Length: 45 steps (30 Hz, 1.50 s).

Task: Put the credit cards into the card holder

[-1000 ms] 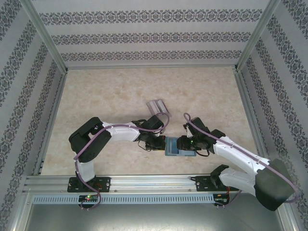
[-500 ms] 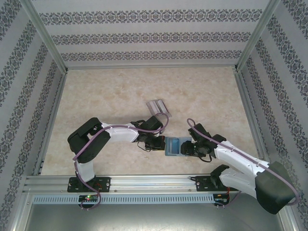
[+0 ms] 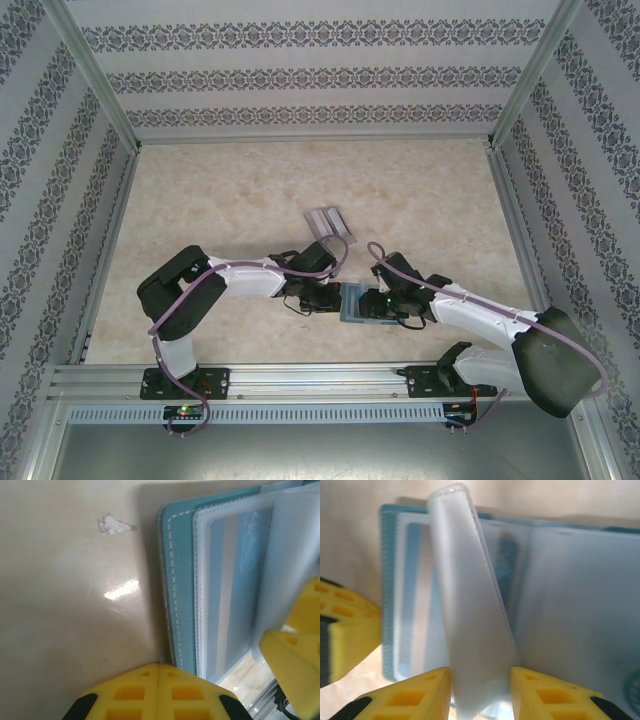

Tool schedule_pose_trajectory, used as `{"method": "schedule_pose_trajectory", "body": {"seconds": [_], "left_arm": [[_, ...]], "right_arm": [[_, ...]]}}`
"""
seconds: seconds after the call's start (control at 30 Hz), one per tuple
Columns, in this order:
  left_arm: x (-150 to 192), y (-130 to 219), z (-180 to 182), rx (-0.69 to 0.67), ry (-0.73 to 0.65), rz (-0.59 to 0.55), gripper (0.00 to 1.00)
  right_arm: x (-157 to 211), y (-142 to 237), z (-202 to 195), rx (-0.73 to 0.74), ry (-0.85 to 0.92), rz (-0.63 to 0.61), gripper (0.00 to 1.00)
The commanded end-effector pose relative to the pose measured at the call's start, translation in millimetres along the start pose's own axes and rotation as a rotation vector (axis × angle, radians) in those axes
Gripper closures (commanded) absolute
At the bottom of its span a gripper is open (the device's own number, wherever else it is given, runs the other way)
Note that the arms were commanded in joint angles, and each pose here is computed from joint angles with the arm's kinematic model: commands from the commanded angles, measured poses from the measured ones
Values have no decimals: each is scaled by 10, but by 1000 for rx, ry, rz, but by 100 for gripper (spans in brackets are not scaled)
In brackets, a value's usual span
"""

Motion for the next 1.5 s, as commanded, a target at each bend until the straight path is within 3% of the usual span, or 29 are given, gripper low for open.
{"method": "schedule_pose_trajectory", "body": {"seconds": [0.0,0.17,0.27,0.43,0.67,0.8,1.0,1.2,1.47], "left_arm": [[-15,74,175,-60,34,-29,96],[-28,56,160,-30,48,-40,96],[-36,36,146,-23,49,-32,96],[-40,18,131,-11,42,-29,96],[-23,18,153,-16,35,-21,95],[-10,29,160,-10,37,-25,95],[-8,27,172,-12,38,-24,95],[-29,68,175,-9,41,-37,95],[-54,147,166,-1,43,-61,95]], "right_arm": [[-90,118,256,-100,50,-45,62],[-144,390,451,-247,73,-150,56],[-203,575,415,-326,-1,-219,54],[-138,751,-95,-161,-165,-335,49],[144,442,-431,-48,-274,-185,47],[175,338,-502,-13,-285,-150,36],[121,288,-422,-65,-273,-138,41],[18,371,-289,-122,-234,-162,53],[2,316,-262,-133,-228,-138,58]]}}
Point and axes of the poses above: each hand's point on the last joint's axis, 136 mm out from that joint toward the fingers, its own y axis back along the fingers, its own z axis along the line the jaws close on, x = y × z, the point moved 3 cm from there along y, back along the fingers, and after that the axes turned 4 degrees about y, right-handed, at the moved point
